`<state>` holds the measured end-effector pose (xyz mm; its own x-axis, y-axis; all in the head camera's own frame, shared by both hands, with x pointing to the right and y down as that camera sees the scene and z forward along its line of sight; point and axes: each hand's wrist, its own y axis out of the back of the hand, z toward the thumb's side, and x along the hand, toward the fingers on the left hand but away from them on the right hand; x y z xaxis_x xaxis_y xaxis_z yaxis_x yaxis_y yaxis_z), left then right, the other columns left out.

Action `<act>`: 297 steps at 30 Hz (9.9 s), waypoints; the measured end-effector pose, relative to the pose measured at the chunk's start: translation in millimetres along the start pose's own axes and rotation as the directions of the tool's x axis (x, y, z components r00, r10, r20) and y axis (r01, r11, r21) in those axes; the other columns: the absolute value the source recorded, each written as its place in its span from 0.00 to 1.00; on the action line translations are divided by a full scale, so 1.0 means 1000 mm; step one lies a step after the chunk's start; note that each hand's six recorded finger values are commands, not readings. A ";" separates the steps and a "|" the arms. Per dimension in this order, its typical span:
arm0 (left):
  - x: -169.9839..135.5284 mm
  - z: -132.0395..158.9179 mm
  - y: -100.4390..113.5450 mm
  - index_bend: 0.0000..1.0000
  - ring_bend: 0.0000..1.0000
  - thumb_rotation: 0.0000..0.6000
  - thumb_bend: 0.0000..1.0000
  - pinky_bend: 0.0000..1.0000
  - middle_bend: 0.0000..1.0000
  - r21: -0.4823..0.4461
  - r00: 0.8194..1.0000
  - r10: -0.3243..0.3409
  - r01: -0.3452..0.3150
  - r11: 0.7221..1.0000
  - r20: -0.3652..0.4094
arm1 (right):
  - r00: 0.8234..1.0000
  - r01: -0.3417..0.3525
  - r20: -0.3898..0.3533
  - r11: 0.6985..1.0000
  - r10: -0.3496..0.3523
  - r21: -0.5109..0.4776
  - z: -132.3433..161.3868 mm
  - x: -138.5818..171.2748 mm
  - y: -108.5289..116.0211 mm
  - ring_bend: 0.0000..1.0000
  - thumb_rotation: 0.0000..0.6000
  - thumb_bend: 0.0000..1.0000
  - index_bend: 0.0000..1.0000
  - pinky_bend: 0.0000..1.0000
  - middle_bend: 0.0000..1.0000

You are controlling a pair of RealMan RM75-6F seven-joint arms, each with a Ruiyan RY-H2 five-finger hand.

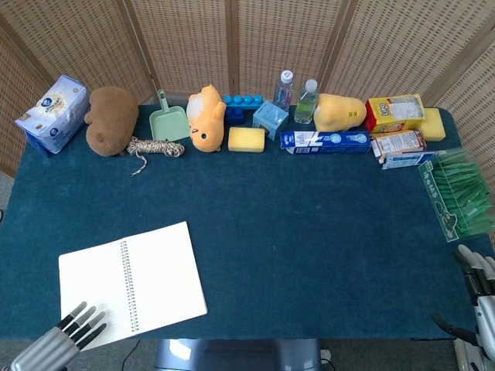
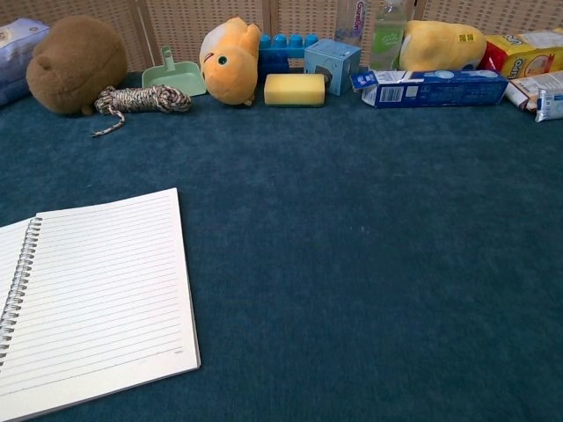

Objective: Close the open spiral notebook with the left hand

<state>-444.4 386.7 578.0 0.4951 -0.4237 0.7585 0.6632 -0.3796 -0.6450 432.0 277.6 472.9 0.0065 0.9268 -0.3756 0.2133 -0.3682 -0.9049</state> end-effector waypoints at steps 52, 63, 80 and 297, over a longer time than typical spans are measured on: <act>0.012 0.011 -0.032 0.28 0.00 1.00 0.32 0.07 0.00 0.052 0.961 0.271 -0.274 0.960 0.048 | 1.000 -0.005 -0.015 1.000 0.005 -0.017 0.001 0.002 0.001 0.00 1.00 0.00 0.00 0.00 0.00; 0.012 0.009 -0.028 0.46 0.00 1.00 0.38 0.13 0.00 0.049 0.954 0.298 -0.299 0.953 0.026 | 1.000 -0.008 -0.018 1.000 0.008 -0.018 0.002 0.002 0.001 0.00 1.00 0.00 0.00 0.00 0.00; 0.012 -0.018 0.008 0.20 0.00 1.00 0.38 0.11 0.00 0.088 0.881 0.466 -0.459 0.884 -0.084 | 1.000 -0.019 -0.018 1.000 0.019 -0.018 0.003 0.002 -0.001 0.00 1.00 0.00 0.00 0.00 0.00; 0.043 -0.084 0.095 0.00 0.00 1.00 0.28 0.00 0.00 -0.370 0.746 0.130 -0.465 0.804 -0.653 | 0.997 0.070 0.038 0.996 -0.072 0.048 -0.008 -0.005 0.006 0.00 1.00 0.00 0.00 0.00 0.00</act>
<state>-407.1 263.6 542.0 0.0891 -0.9026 0.4212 0.0955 -0.4132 -0.9056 441.4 271.0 470.7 -0.0464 0.9472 -0.3172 0.1656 -0.3059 -0.9375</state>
